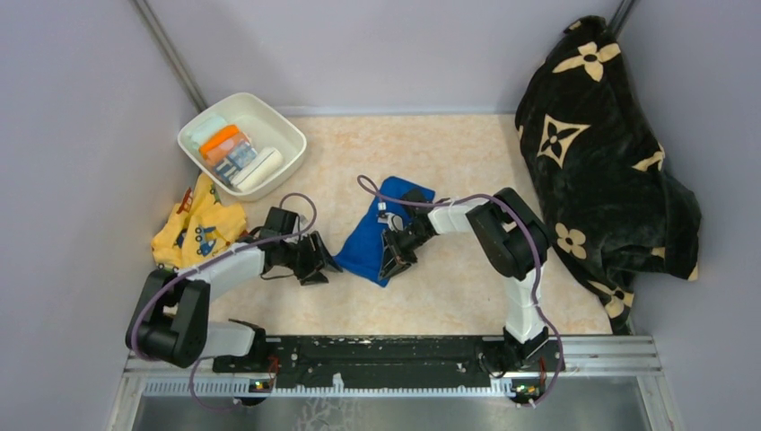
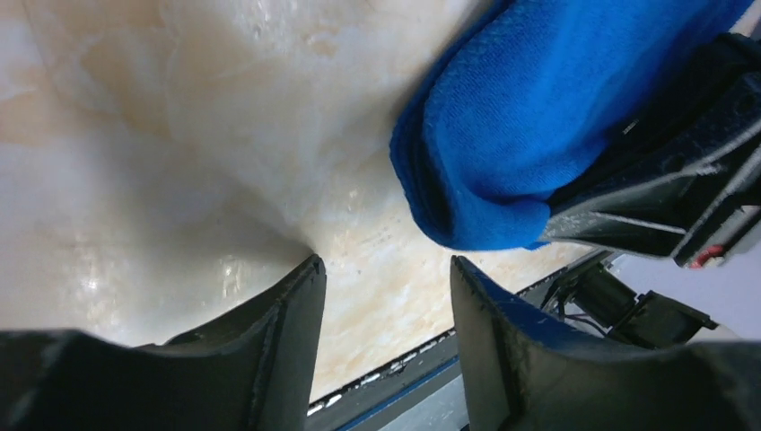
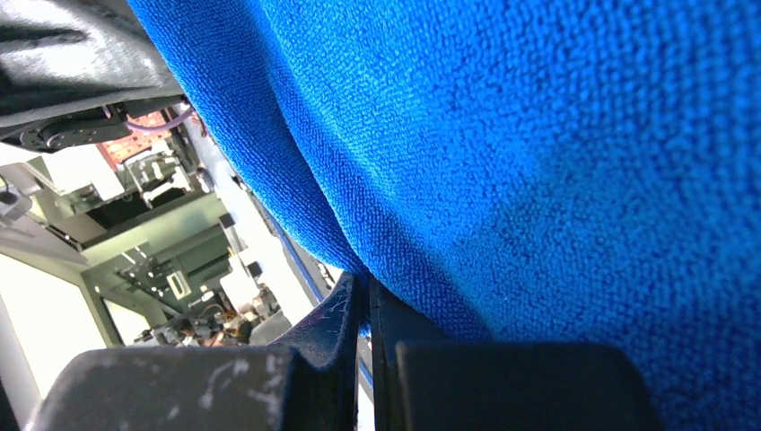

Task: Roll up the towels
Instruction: Roll the towel at the center of the board.

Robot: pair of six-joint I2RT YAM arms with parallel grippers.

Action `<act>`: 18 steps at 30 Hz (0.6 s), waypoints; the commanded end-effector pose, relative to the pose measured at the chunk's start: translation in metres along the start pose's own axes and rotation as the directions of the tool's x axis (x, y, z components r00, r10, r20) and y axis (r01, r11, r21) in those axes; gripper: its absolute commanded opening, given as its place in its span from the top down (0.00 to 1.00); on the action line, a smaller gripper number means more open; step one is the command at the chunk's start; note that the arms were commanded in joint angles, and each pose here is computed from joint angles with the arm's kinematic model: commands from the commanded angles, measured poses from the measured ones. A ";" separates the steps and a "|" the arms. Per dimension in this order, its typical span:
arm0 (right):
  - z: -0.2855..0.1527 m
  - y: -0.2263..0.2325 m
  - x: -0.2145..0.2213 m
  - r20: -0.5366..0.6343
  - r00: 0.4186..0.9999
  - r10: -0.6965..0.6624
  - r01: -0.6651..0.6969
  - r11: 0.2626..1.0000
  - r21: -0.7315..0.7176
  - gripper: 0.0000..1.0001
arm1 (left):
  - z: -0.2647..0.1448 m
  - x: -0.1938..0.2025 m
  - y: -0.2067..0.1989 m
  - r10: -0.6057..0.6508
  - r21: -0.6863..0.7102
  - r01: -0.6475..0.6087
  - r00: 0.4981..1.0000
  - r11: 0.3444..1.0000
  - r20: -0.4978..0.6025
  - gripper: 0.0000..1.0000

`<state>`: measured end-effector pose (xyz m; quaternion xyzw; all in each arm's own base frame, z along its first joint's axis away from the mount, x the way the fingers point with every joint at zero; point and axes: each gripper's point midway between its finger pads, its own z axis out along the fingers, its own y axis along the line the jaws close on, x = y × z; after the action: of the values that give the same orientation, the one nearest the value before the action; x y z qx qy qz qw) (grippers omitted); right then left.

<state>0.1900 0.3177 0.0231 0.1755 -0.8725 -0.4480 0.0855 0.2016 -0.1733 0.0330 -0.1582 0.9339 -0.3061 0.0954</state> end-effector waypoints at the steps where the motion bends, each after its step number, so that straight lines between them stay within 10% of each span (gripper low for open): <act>1: -0.005 0.003 -0.019 0.038 0.997 -0.061 0.060 0.998 0.011 1.00 | 0.010 -0.012 -0.018 0.015 0.059 -0.015 1.000 0.998 0.003 0.46; 18: -0.037 0.024 -0.037 0.142 0.965 -0.219 0.195 0.966 0.169 0.76 | 0.031 -0.038 -0.021 -0.003 0.019 0.002 1.000 1.000 0.030 0.49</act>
<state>0.1980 0.3130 0.0270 0.1896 -0.8846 -0.4224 0.0564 0.2372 -0.1915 0.0258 -0.1617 0.9290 -0.3190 0.0950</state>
